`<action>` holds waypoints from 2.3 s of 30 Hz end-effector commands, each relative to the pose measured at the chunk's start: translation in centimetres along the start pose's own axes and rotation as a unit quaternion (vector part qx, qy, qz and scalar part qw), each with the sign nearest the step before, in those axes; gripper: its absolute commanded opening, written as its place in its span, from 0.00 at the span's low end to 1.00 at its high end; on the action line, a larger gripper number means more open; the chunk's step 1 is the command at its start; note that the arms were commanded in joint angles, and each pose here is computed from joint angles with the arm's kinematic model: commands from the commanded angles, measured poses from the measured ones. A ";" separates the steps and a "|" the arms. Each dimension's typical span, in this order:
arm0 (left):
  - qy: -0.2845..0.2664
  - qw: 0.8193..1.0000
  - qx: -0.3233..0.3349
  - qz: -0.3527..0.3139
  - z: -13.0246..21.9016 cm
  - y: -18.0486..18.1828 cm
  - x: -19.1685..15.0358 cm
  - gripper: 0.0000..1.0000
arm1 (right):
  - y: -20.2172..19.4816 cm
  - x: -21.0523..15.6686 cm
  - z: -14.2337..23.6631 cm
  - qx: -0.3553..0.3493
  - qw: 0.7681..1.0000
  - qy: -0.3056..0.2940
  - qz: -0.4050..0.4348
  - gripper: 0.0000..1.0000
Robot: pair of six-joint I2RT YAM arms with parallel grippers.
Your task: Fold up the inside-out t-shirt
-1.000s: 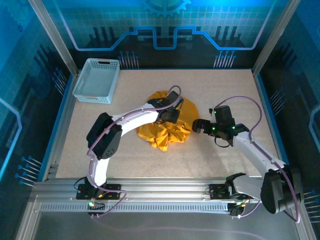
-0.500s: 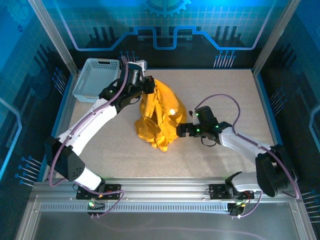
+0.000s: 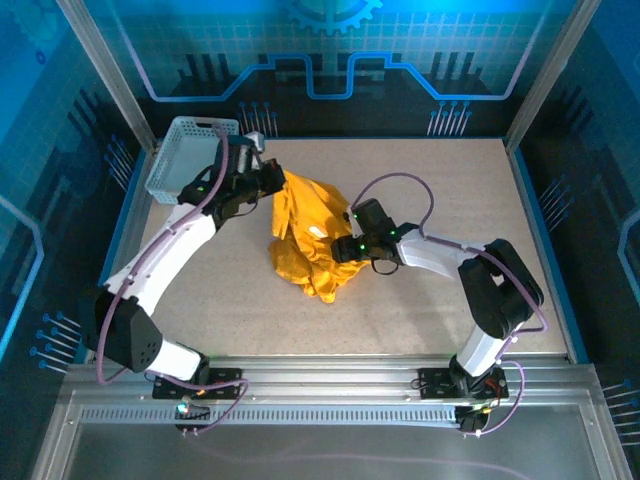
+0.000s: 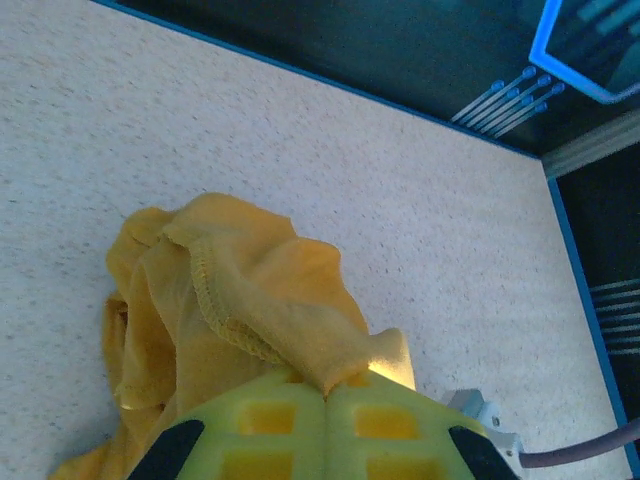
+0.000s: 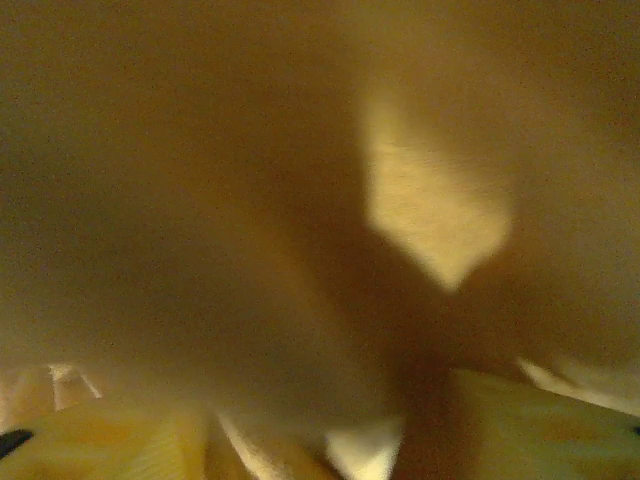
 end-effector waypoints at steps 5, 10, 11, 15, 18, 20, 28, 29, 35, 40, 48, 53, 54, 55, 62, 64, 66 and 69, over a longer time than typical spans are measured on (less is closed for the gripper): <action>-0.023 0.999 0.025 0.029 2.2 3.2 1.4 0.00 | -1.4 -0.2 4.4 -0.053 0.997 -0.047 0.020 0.19; -0.061 0.995 0.052 0.057 4.7 5.8 3.2 0.00 | -2.0 1.5 10.9 -0.036 0.993 -0.112 0.033 0.15; -0.071 0.994 0.054 0.062 5.5 6.2 3.6 0.00 | -2.0 1.8 12.3 -0.026 0.991 -0.124 0.037 0.15; -0.110 0.991 0.047 0.065 8.5 6.2 5.0 0.00 | -0.8 2.7 17.0 0.006 0.985 -0.158 0.070 0.10; -0.152 0.987 0.020 0.057 11.9 4.7 5.8 0.00 | 0.1 3.3 20.4 0.023 0.979 -0.187 0.075 0.07; -0.185 0.981 -0.005 0.054 14.1 3.7 6.0 0.00 | 0.9 3.6 22.7 0.040 0.974 -0.211 0.077 0.10; -0.142 0.985 0.067 0.069 11.3 7.0 2.6 0.00 | -0.1 3.6 20.4 0.029 0.979 -0.194 0.061 0.11; -0.110 0.987 0.085 0.075 9.5 8.0 1.6 0.00 | -0.6 3.5 18.4 0.020 0.984 -0.170 0.054 0.10; 0.057 0.978 0.170 0.111 1.4 13.0 -4.2 0.00 | -3.3 2.5 8.3 -0.039 0.998 -0.039 0.011 0.05; 0.077 0.973 0.183 0.119 0.1 14.3 -5.1 0.00 | -4.3 2.0 5.5 -0.070 0.997 0.014 0.008 0.34; 0.075 0.973 0.183 0.115 -0.2 14.6 -4.9 0.00 | -4.7 -0.8 4.5 -0.040 0.999 0.025 -0.001 0.58; 0.079 0.973 0.182 0.117 -0.4 14.7 -4.9 0.00 | -2.8 -1.9 5.2 -0.041 0.998 -0.007 0.044 0.66; 0.079 0.973 0.181 0.117 -0.4 14.7 -4.9 0.00 | -2.9 -2.8 4.9 -0.043 0.998 -0.004 0.050 0.67; 0.080 0.973 0.181 0.117 -0.4 14.6 -5.0 0.00 | -2.8 -2.9 4.8 -0.044 0.998 -0.008 0.052 0.69; 0.075 0.975 0.169 0.123 -0.3 14.3 -4.7 0.00 | -3.4 -1.7 1.8 -0.106 0.993 0.005 0.051 0.65; 0.077 0.976 0.160 0.124 -0.3 14.0 -4.7 0.00 | -3.5 -1.1 1.3 -0.120 0.991 0.001 0.050 0.64; 0.076 0.977 0.159 0.124 -0.2 13.9 -4.6 0.00 | -3.3 -0.6 1.0 -0.120 0.991 0.000 0.052 0.59; 0.072 0.977 0.158 0.122 0.1 13.8 -4.4 0.00 | -3.4 0.0 1.7 -0.142 0.988 -0.013 0.054 0.44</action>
Point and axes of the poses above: each hand's point on the last joint's axis, 136 mm out from that joint toward the fingers, its own z axis back along the fingers, its own y axis along the line the jaws close on, x = y × z, the point moved 5 cm from there along z, back along the fingers, and after that the axes turned 10 degrees about -z, right-handed, at the moved point
